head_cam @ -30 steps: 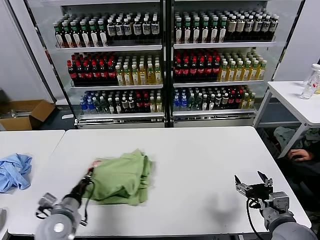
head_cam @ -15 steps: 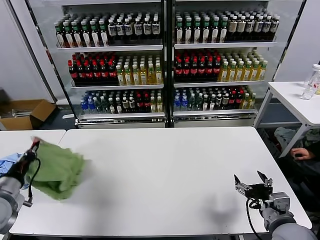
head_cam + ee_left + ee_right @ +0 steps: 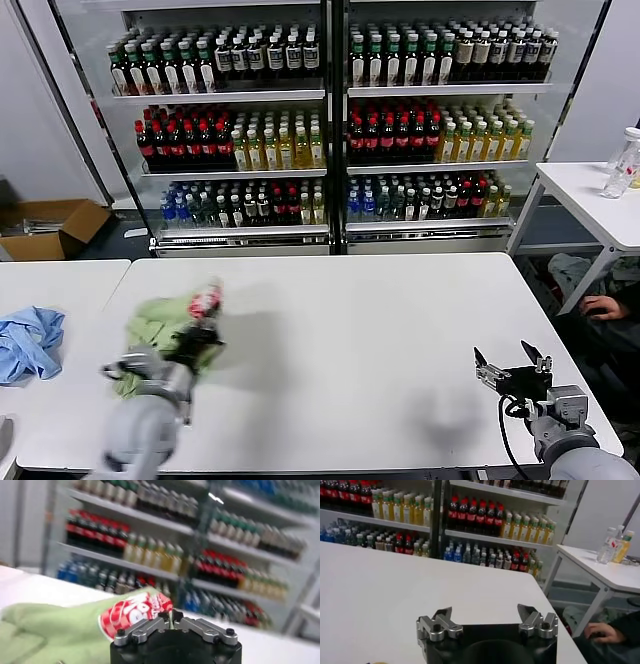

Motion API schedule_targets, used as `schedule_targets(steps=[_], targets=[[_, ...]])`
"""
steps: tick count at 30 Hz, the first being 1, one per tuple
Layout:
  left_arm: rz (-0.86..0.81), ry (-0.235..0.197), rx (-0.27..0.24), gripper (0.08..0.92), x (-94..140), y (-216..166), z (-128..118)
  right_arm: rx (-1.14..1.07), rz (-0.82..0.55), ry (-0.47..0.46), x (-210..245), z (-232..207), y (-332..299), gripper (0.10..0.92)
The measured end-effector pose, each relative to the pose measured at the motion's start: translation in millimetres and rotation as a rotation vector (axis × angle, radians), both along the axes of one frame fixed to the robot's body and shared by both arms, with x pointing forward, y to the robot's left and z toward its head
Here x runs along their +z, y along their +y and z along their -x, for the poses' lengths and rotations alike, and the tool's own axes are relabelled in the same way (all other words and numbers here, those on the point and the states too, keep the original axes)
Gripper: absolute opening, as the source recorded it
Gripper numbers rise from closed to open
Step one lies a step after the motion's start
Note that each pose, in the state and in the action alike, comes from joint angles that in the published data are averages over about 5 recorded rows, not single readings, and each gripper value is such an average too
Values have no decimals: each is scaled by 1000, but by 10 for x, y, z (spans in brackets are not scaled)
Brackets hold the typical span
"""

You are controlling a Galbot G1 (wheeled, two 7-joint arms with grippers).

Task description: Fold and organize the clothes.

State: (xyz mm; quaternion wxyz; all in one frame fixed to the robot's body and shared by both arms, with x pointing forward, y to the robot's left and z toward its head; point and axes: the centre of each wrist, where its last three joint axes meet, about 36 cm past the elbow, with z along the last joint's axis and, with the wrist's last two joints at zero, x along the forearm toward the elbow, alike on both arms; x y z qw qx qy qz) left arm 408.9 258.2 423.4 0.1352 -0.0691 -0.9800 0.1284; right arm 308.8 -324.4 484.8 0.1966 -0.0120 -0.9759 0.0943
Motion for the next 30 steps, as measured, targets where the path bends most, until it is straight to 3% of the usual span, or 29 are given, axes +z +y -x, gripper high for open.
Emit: schedule_targets(steps=[9,15,23,26,30], targets=[[-106,-9,-203,111,-237,-1056,-270,-9,-6,-2,-7,-21,-53,823],[-144,-48,-268,260,-233,-1467,-351,5,-14,-16,-10,-100,-48,823],[-87,-171,-246,494,3,-1642,-215,63,-90,-64,-42,-355,213,823],[-57,-208,-200,581,91,-1524,-154,99,-149,-69,-107,-504,452,823],[-38,-237,-92,693,150,-1194,-115,151,-239,-49,-259,-738,889,823]])
